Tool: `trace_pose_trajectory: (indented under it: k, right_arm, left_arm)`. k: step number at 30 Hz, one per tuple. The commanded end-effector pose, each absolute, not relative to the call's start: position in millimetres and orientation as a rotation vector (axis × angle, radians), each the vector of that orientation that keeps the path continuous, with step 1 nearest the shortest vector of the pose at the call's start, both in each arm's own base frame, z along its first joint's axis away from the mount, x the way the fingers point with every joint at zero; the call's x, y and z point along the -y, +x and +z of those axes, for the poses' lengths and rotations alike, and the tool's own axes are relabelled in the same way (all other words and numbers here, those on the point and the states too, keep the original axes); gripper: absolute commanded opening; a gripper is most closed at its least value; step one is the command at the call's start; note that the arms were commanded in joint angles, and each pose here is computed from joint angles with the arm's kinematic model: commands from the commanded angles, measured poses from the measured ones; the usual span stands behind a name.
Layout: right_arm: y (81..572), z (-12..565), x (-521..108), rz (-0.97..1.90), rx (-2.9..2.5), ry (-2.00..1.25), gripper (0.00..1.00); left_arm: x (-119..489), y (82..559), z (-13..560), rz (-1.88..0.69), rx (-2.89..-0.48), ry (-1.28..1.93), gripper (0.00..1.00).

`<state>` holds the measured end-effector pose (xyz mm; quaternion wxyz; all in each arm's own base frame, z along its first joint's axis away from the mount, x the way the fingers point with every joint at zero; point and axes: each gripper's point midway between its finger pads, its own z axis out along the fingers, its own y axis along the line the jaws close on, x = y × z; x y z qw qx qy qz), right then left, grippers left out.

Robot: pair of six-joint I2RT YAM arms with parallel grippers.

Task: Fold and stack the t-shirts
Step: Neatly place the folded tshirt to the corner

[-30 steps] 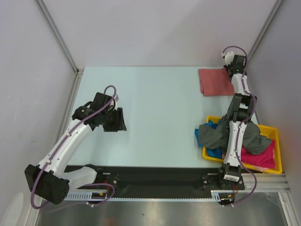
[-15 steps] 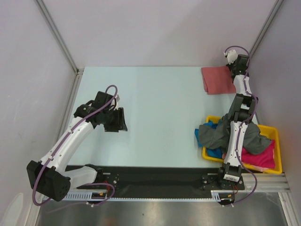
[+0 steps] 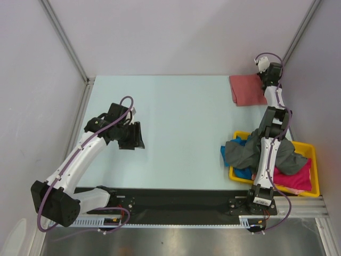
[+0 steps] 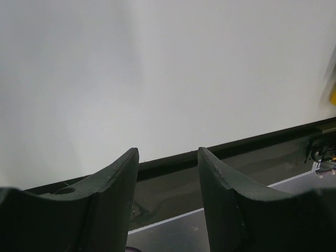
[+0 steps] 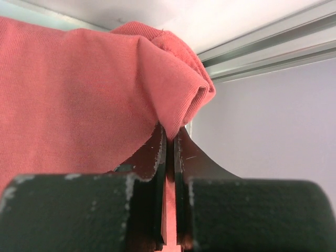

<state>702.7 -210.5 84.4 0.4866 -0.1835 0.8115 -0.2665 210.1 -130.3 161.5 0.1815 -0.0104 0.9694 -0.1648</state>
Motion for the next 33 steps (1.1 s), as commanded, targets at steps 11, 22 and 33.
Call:
trace_pose_trajectory:
  k: [11, 22, 33]
  right_arm:
    - [687, 174, 233, -0.805, -1.875, -0.097, 0.96]
    - [640, 287, -28, -0.079, -1.836, 0.038, 1.0]
    - [441, 191, -194, 0.381, -2.174, 0.165, 1.0]
  left_arm:
    - [136, 212, 183, -0.545, -2.674, -0.051, 0.54]
    - [153, 236, 213, -0.709, -2.42, -0.158, 0.59]
    - [154, 245, 205, -0.854, -2.158, -0.364, 0.7]
